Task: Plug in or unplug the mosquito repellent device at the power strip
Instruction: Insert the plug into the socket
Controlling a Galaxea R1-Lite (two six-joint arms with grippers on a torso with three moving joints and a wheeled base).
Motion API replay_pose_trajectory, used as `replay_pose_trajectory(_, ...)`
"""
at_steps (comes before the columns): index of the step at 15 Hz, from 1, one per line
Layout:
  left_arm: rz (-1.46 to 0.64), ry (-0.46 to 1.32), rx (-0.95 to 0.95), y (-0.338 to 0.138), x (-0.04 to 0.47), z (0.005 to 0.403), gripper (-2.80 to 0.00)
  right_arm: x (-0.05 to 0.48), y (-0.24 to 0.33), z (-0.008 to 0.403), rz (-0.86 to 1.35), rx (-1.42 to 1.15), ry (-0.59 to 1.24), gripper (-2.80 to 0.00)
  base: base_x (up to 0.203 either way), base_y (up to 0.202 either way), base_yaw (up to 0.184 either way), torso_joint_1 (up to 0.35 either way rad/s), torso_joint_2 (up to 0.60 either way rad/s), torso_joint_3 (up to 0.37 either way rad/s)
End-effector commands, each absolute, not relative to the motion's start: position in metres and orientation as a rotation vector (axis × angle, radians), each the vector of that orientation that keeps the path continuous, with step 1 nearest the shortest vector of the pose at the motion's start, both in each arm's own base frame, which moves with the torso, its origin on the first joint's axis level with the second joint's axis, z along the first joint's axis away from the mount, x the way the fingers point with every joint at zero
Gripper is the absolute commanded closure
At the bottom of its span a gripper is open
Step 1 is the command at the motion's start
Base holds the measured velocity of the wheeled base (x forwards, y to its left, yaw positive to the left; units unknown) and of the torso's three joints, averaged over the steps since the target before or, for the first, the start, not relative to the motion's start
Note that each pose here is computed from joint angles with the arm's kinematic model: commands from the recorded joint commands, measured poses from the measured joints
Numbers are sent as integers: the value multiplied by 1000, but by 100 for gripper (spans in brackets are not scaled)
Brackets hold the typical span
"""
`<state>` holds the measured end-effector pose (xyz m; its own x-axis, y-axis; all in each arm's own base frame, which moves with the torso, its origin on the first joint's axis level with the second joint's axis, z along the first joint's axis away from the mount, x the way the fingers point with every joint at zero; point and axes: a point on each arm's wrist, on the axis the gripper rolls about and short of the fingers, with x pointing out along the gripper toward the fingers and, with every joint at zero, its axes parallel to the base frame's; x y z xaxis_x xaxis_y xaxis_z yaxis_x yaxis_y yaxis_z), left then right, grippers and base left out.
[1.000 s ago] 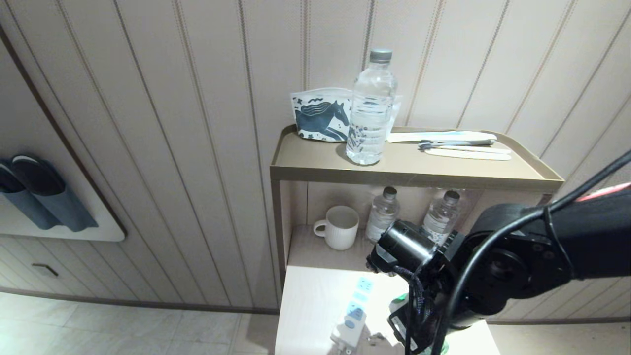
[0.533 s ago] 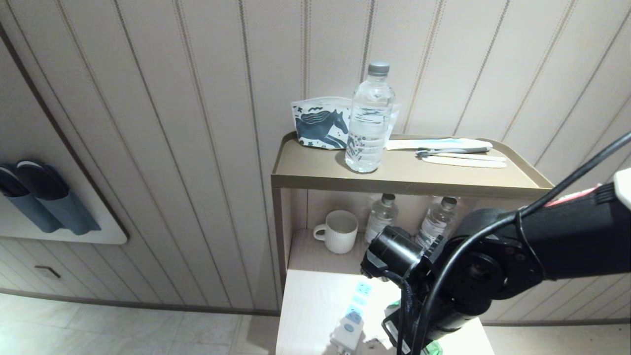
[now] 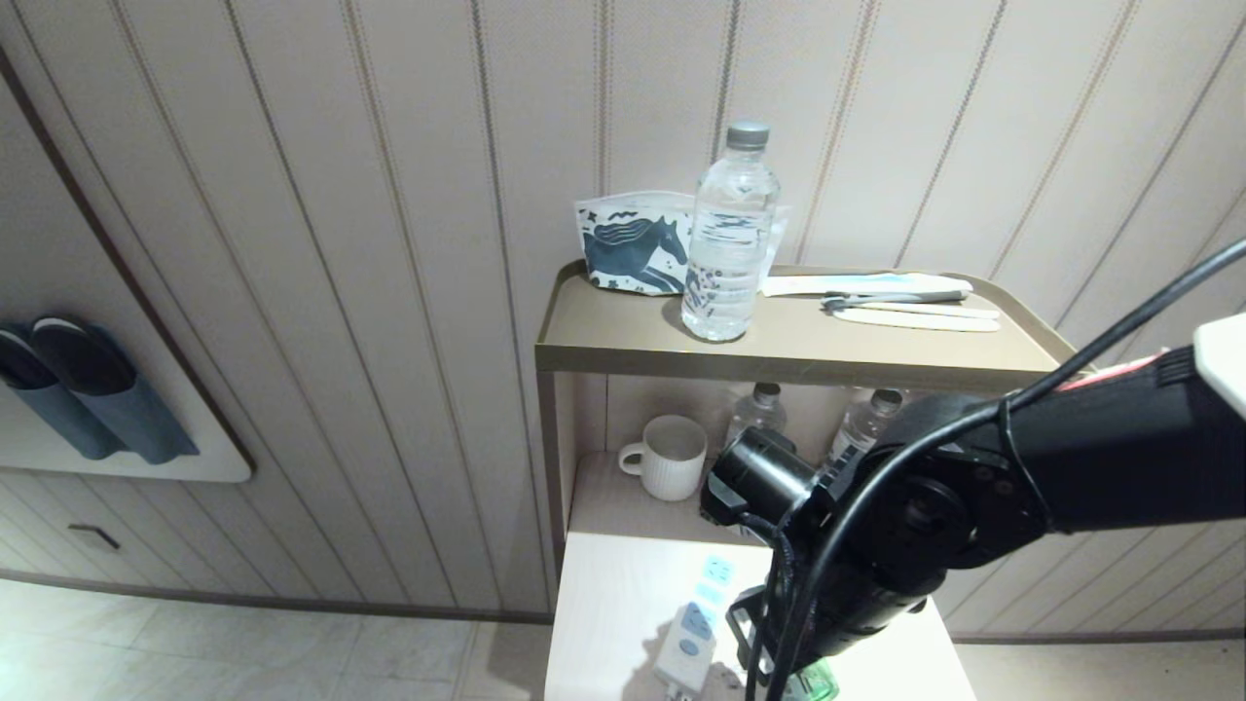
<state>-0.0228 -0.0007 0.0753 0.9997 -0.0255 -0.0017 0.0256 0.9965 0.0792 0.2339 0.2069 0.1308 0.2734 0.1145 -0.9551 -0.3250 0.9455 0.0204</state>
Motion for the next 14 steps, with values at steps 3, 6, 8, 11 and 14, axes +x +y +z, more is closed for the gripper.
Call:
replay_pose_trajectory(3,-25,1,80,-1,-23,75,0,239,217,130,238,-93,1269,0,0,0,0,0,0,0)
replay_pose_trajectory(6,-25,1,80,-1,-23,75,0,240,221,124,197,-95,1314,0,0,0,0,0,0,0)
replay_pose_trajectory(8,-25,1,80,-1,-23,75,0,244,225,123,154,-103,1369,0,0,0,0,0,0,0)
replay_pose_trajectory(11,-26,1,80,-1,-23,75,0,256,236,113,52,-91,1464,0,0,0,0,0,0,0)
replay_pose_trajectory(14,-25,1,81,-1,-23,75,0,265,246,98,16,-59,1557,0,0,0,0,0,0,0)
